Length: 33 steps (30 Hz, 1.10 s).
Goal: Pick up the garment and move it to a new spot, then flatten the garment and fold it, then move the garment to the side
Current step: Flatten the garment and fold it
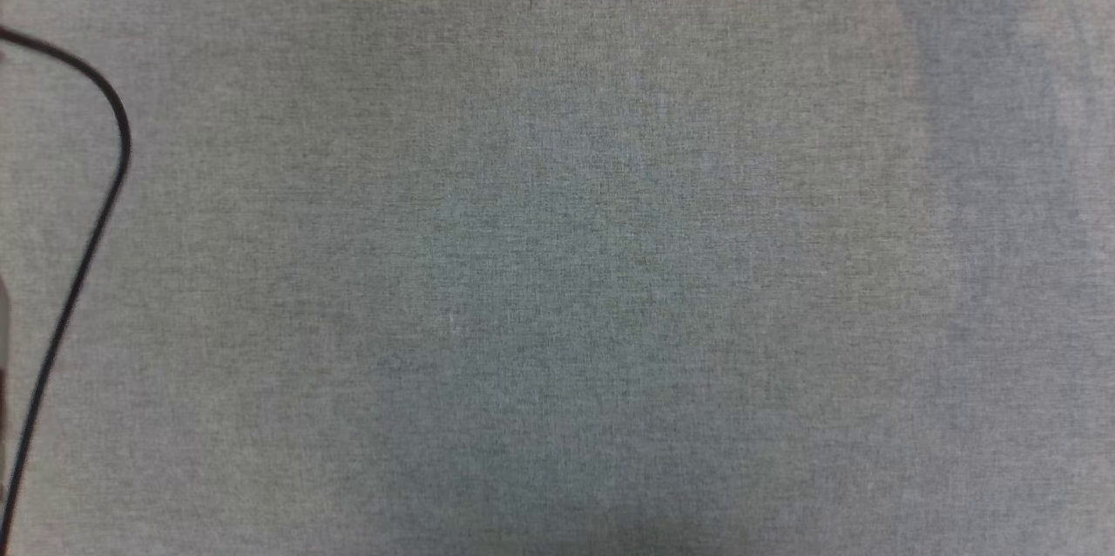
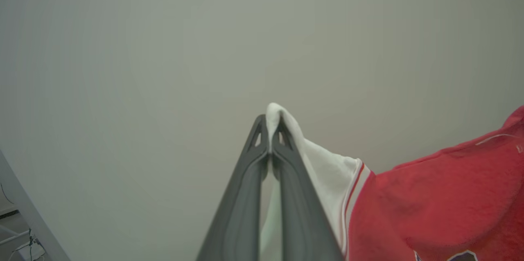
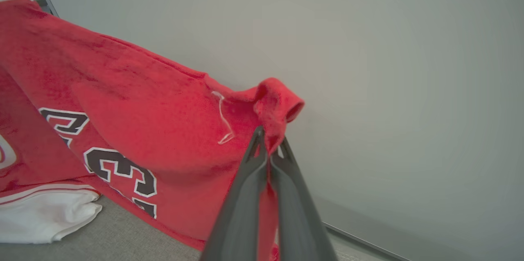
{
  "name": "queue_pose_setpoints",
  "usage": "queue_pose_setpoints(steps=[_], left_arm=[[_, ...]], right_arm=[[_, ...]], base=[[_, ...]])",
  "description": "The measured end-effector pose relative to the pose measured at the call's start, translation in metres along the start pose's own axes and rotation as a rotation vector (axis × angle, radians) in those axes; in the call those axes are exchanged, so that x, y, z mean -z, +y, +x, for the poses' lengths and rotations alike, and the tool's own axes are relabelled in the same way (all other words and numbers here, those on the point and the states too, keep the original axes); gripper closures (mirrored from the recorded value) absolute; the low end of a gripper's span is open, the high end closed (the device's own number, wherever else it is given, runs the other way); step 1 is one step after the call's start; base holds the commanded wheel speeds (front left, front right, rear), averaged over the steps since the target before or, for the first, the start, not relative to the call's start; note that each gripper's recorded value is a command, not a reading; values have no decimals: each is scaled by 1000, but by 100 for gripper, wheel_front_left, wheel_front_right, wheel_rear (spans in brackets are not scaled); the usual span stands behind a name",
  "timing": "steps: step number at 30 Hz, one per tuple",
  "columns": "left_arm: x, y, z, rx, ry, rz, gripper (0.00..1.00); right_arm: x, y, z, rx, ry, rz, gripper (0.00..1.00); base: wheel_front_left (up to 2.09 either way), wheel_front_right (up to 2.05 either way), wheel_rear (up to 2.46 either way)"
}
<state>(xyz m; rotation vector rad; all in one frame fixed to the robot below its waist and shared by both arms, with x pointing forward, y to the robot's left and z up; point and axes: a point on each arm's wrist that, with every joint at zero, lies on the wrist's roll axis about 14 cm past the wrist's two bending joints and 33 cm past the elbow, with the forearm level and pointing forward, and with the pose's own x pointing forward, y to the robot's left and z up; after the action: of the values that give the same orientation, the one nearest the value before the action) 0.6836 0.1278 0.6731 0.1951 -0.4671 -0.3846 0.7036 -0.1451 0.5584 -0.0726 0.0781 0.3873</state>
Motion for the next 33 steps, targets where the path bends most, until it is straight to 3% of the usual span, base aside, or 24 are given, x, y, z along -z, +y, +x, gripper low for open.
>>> queue_pose_setpoints(steps=[11,23,33], left_arm=[[57,-23,-80,-45,207,-140,100],[67,-57,-211,-111,361,-258,100],[65,-87,-316,-165,498,-332,100]], right_arm=[[58,34,-57,-68,128,19,100],[113,74,-150,-177,248,-13,100],[137,99,-221,-238,297,1,100]], base=[[0,0,0],[0,0,0],[0,0,0]])
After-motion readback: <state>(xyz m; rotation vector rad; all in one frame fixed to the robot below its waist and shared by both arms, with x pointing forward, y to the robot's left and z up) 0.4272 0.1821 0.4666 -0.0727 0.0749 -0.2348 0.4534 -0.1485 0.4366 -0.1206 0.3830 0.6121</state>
